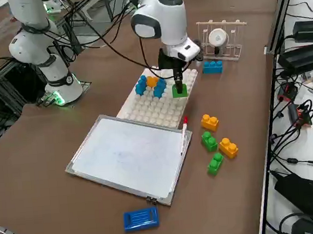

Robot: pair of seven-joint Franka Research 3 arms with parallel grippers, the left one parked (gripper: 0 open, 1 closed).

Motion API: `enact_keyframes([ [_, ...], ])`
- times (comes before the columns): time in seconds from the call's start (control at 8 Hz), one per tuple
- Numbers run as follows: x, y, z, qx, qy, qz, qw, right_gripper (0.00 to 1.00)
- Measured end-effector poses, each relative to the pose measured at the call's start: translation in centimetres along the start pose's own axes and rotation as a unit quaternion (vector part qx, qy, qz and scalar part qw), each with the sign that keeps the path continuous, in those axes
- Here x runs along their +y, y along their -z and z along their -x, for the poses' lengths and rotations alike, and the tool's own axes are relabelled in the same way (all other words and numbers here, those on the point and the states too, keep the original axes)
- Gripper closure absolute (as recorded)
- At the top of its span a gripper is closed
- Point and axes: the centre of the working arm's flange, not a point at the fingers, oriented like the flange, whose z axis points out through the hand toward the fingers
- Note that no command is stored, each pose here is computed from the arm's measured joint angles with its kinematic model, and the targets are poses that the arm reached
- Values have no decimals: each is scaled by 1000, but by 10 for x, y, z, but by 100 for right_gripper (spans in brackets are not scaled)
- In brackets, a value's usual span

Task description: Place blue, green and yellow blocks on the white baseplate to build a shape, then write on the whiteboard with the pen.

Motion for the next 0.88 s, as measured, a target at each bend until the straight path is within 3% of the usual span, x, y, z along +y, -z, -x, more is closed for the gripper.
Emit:
enact_keyframes([
  [0.5,-11,-18,17,13,-158,-8,987,72],
  [0.88,-20,-21,25,6,-187,-18,982,72],
])
